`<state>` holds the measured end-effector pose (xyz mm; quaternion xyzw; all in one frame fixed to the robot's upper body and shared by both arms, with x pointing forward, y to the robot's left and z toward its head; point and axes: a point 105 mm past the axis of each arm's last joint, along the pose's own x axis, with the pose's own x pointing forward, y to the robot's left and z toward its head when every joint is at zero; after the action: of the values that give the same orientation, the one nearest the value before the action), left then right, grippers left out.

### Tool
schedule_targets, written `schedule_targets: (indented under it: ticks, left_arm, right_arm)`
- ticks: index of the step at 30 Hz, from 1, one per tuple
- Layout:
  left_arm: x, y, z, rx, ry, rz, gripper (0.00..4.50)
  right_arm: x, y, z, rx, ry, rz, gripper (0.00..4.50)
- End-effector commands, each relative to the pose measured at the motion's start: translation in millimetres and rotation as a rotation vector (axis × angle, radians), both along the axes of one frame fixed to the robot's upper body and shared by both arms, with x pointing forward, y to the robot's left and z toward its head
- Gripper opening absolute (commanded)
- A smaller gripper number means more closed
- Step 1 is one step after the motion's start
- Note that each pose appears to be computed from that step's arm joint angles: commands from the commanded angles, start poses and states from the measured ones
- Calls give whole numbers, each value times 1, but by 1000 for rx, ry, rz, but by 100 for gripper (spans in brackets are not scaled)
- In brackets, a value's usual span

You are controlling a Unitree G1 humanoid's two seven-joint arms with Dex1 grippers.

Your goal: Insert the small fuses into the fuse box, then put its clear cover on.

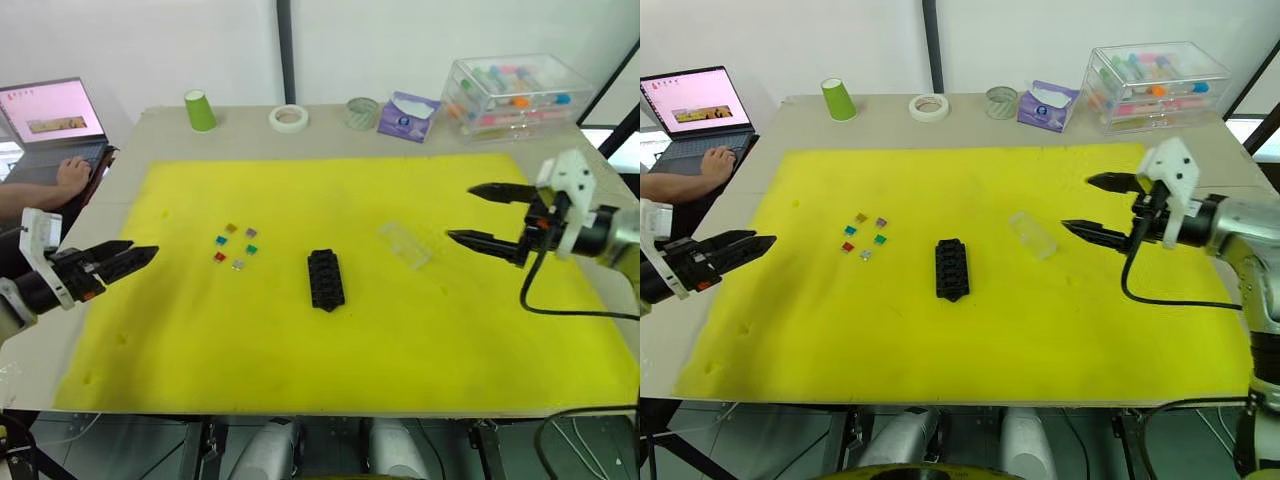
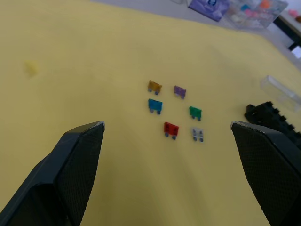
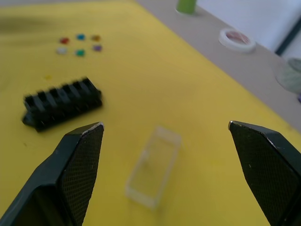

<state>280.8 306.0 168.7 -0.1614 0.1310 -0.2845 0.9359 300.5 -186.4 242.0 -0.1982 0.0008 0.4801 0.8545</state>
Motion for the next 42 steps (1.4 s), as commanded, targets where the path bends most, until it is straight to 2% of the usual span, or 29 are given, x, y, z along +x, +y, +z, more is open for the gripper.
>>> schedule_targets:
  ticks: [1, 4, 7, 9, 13, 17, 21, 26, 28, 30, 33, 35, 42]
  left_arm:
    - [-12, -4, 18, -48, -10, -29, 450]
    - [-22, -10, 16, -98, 41, -53, 450]
    - [-34, -8, 10, -174, 162, -23, 450]
    - [-39, -6, 11, -257, 217, -6, 450]
    - [-42, -4, 6, -347, 358, 14, 450]
    - [-32, -10, 13, -449, 384, -30, 450]
    - [-19, -17, 14, -413, 416, -44, 450]
    - [-5, -31, 19, -339, 374, -89, 450]
    - [3, -35, 19, -363, 370, -108, 450]
    - [13, -42, 16, -415, 403, -138, 450]
    - [17, -46, 8, -447, 479, -154, 450]
    - [23, -43, 0, -478, 532, -125, 450]
    - [36, -46, -18, -492, 597, -104, 450]
  right_arm:
    - [-12, 34, 12, 8, -38, 125, 448]
    - [-17, 56, 10, -2, -43, 186, 448]
    - [-24, 78, 10, -24, -79, 267, 448]
    - [-26, 85, 12, -32, -95, 294, 448]
    - [-28, 91, 11, -21, -91, 311, 448]
    - [-29, 95, 10, -7, -83, 320, 448]
    - [-27, 95, 9, -5, -82, 311, 448]
    - [-25, 93, 9, 0, -83, 291, 448]
    - [-24, 92, 8, 0, -80, 283, 448]
    - [-22, 89, 6, 1, -77, 258, 448]
    - [-20, 88, 7, 16, -76, 238, 448]
    - [-22, 89, 8, 21, -74, 236, 448]
    - [-20, 86, 8, 11, -75, 206, 448]
